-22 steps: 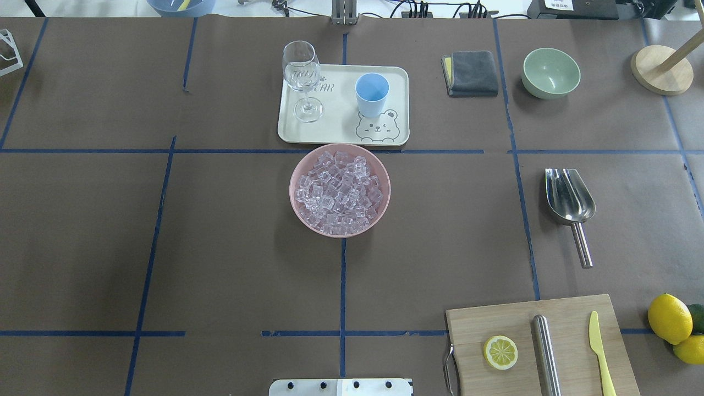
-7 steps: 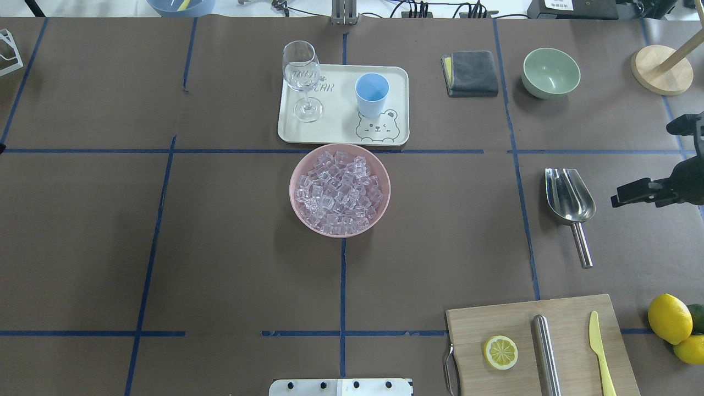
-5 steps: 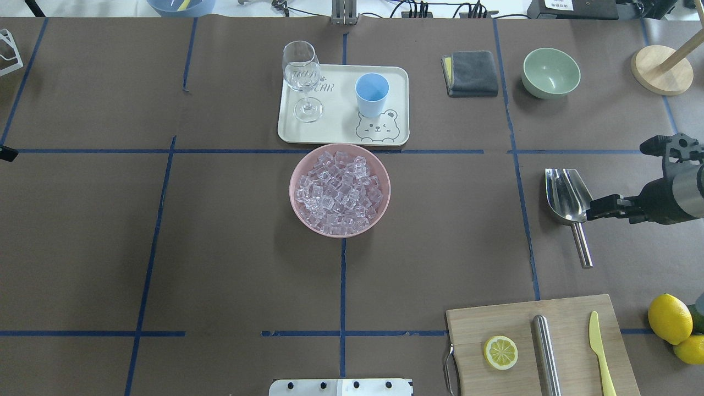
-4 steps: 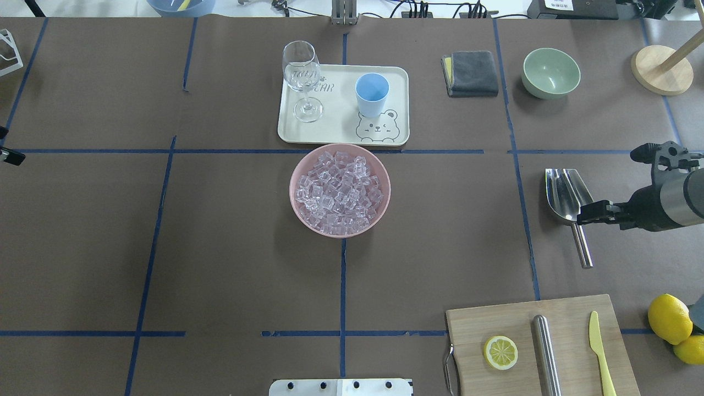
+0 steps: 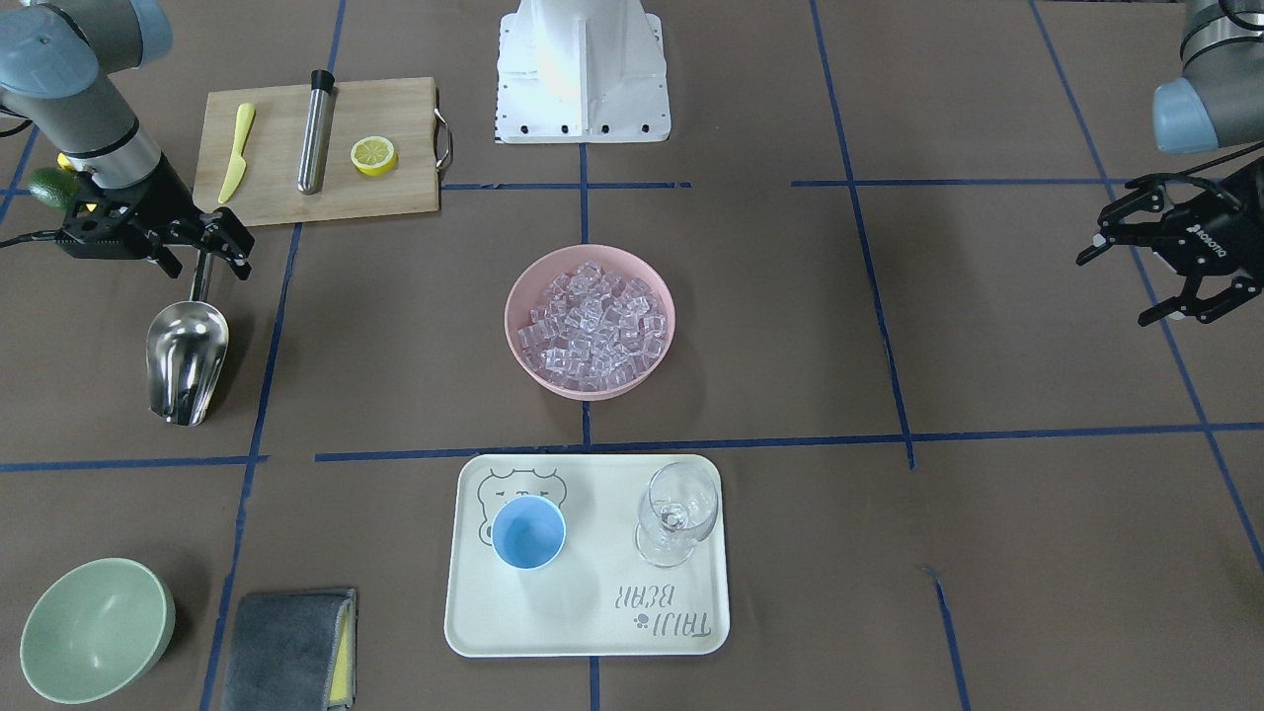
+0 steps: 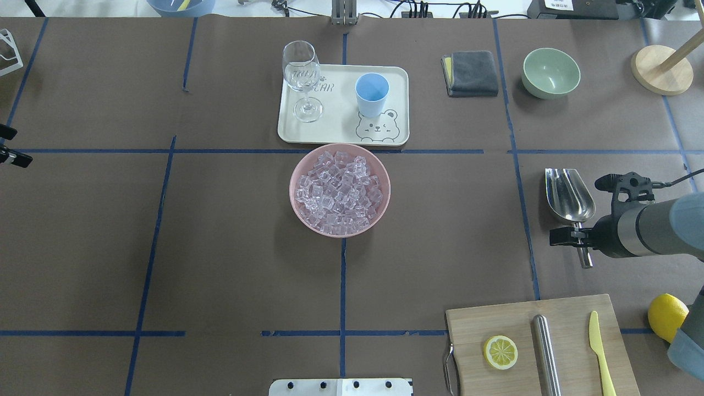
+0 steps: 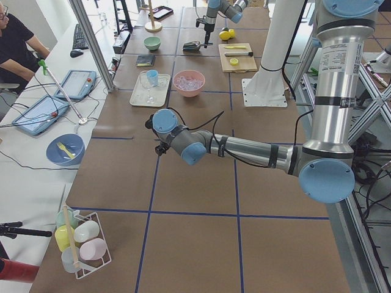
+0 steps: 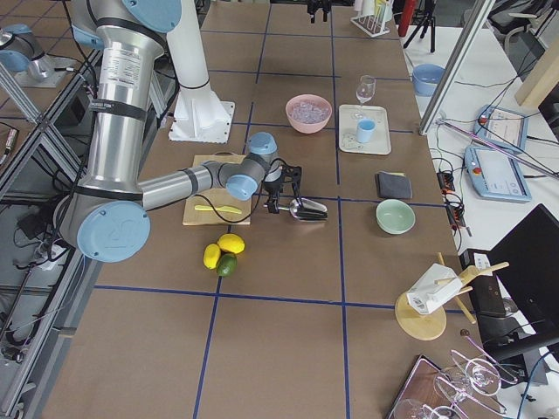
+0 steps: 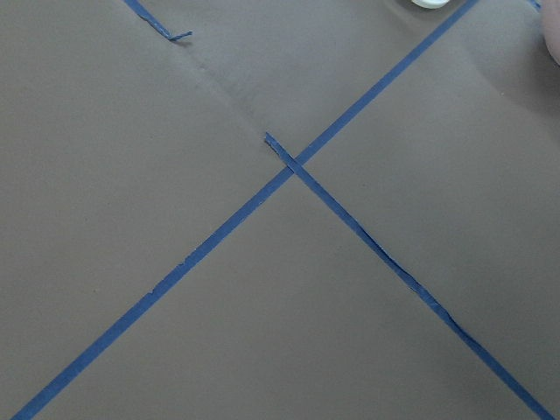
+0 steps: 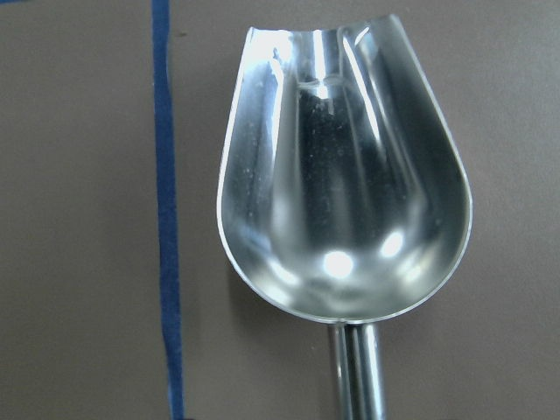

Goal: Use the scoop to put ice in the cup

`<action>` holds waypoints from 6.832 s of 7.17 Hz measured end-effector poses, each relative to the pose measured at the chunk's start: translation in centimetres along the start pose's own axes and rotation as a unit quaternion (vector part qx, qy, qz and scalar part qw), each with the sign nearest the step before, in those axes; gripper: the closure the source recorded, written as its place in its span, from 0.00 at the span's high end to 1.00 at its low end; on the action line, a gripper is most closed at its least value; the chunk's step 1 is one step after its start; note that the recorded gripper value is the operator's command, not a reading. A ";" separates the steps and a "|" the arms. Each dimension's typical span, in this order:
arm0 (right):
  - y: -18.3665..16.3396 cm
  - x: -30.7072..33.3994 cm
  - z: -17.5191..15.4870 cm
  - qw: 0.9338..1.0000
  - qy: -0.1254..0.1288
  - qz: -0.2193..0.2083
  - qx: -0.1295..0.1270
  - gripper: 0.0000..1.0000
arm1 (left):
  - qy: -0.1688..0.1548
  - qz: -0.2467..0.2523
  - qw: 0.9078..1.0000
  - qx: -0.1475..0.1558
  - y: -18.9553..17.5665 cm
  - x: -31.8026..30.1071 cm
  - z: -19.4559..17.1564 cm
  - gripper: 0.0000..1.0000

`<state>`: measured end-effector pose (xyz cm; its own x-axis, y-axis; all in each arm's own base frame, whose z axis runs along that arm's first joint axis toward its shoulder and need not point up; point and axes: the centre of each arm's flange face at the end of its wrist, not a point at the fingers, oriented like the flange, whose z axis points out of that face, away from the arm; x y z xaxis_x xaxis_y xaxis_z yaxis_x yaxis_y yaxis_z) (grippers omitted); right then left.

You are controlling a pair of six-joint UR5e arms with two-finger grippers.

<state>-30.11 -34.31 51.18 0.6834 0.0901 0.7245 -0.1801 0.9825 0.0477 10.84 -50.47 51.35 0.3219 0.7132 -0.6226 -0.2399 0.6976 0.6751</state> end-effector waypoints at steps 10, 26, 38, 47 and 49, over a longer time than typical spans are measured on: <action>1.3 -0.6 -1.8 0.998 -0.003 -0.065 0.016 0.00 | 0.093 0.203 0.975 0.018 -11.6 10.6 15.1 1.00; -2.3 -30.5 -17.0 0.899 0.008 -0.430 -0.087 0.00 | 0.034 0.288 0.948 0.130 -19.0 27.2 29.4 1.00; -8.8 -44.0 -11.0 0.760 0.212 -0.541 -0.291 0.00 | 0.037 0.292 0.946 0.136 -18.8 27.3 29.4 1.00; -4.4 -40.5 -6.0 0.748 0.182 -0.579 -0.267 0.00 | 0.038 0.293 0.945 0.140 -18.8 27.5 29.3 1.00; -4.0 -40.9 -5.8 0.750 0.179 -0.577 -0.268 0.00 | 0.038 0.293 0.945 0.140 -18.9 27.5 29.3 1.00</action>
<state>-53.18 -41.01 17.38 0.3285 -0.9276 0.1776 0.9229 0.3553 0.1483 51.07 -46.00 33.10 0.1390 0.9819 -0.1283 -0.1014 0.1430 0.9845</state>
